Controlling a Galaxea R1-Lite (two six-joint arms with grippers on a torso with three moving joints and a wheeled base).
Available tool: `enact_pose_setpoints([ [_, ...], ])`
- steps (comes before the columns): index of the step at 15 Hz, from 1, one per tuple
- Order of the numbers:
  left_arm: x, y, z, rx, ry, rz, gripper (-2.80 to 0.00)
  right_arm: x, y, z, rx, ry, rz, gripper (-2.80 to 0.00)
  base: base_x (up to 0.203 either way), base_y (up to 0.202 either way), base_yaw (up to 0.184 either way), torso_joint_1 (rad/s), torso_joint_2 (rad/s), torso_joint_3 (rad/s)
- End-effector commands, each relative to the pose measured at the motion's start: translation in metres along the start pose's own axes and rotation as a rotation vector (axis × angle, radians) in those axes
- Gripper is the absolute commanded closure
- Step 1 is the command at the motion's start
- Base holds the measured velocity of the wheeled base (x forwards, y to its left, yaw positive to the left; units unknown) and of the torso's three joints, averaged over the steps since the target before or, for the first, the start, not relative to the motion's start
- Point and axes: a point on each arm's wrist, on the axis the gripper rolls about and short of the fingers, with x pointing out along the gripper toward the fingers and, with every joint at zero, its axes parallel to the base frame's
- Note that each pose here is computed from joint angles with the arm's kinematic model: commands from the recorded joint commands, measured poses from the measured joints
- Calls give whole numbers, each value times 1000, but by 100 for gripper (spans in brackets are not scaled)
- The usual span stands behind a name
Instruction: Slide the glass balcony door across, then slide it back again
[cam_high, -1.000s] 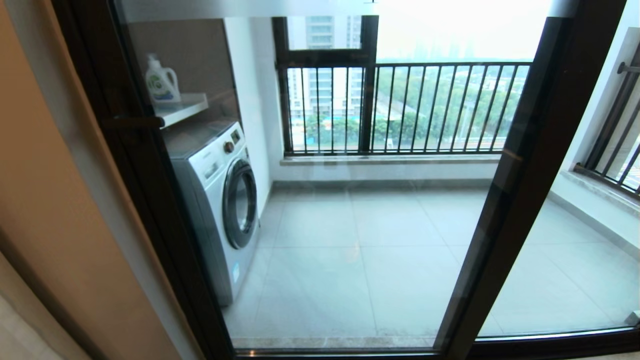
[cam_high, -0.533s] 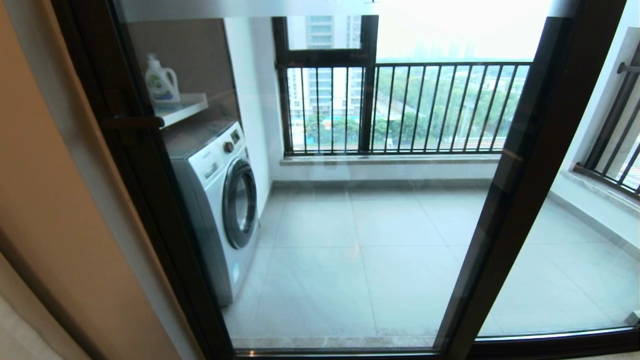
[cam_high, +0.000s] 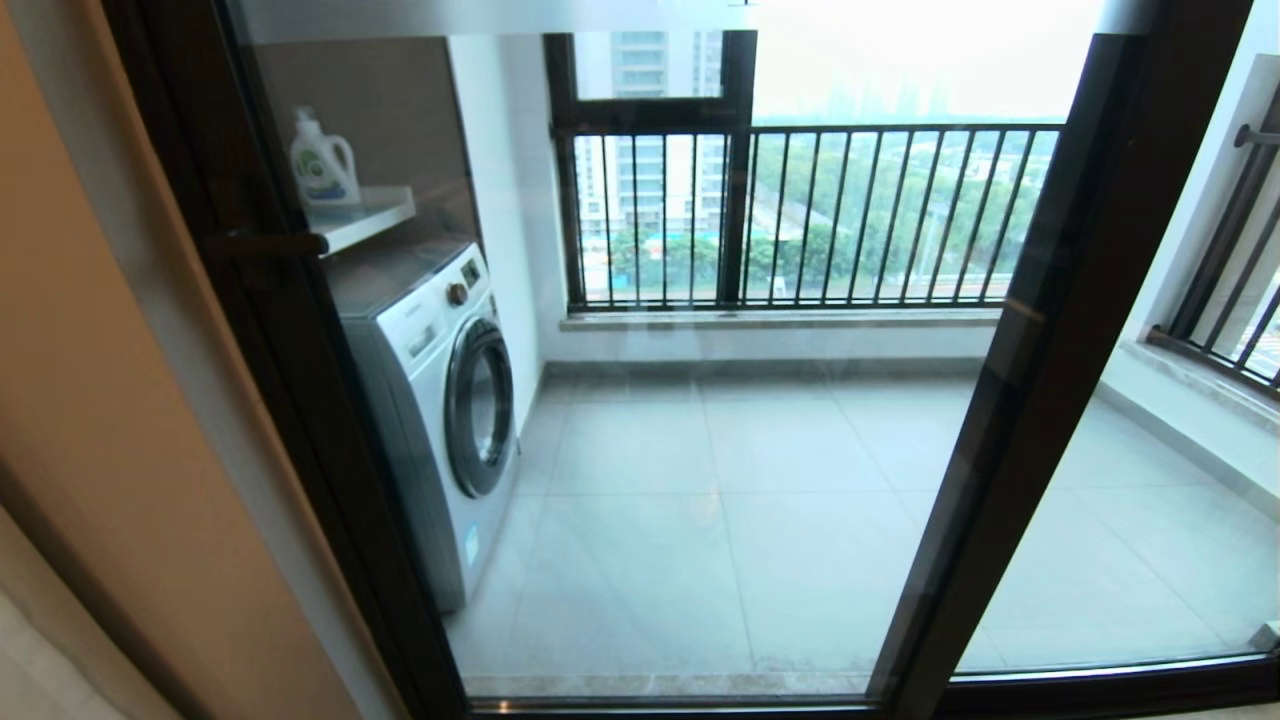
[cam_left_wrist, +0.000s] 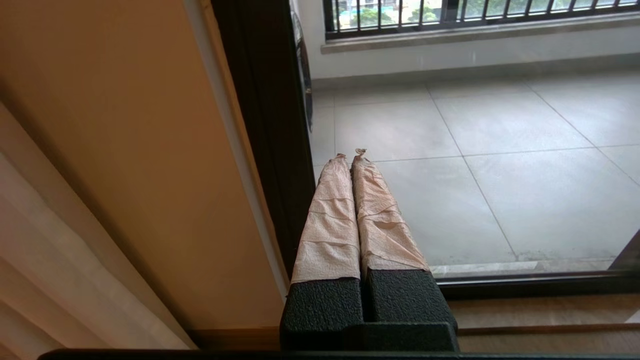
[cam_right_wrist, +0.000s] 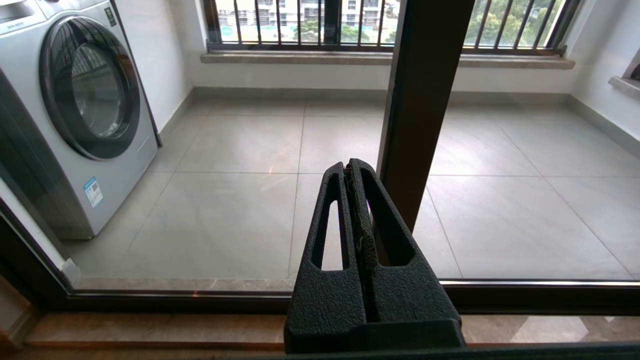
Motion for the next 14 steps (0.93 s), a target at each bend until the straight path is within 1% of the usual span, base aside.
enact_pose_setpoints([
  [1,1,0,-1,19,5,-8,0,1,0,-3,-1,13,1,0,0,0,0,0,0,0],
  [3,1,0,-1,-9,6,-3,0,1,0,-3,-1,13,1,0,0,0,0,0,0,0],
  [4,0,0,-1,-41,6,2,0,1,0,-3,-1,13,1,0,0,0,0,0,0,0],
  [5,0,0,-1,-60,5,7,0,1,0,-3,-1,13,1,0,0,0,0,0,0,0],
  [10,0,0,-1,-66,3,9,0,1,0,-3,-4,13,2,0,0,0,0,0,0,0],
  [14,0,0,-1,-66,3,9,0,1,0,-3,-20,13,7,0,0,0,0,0,0,0],
])
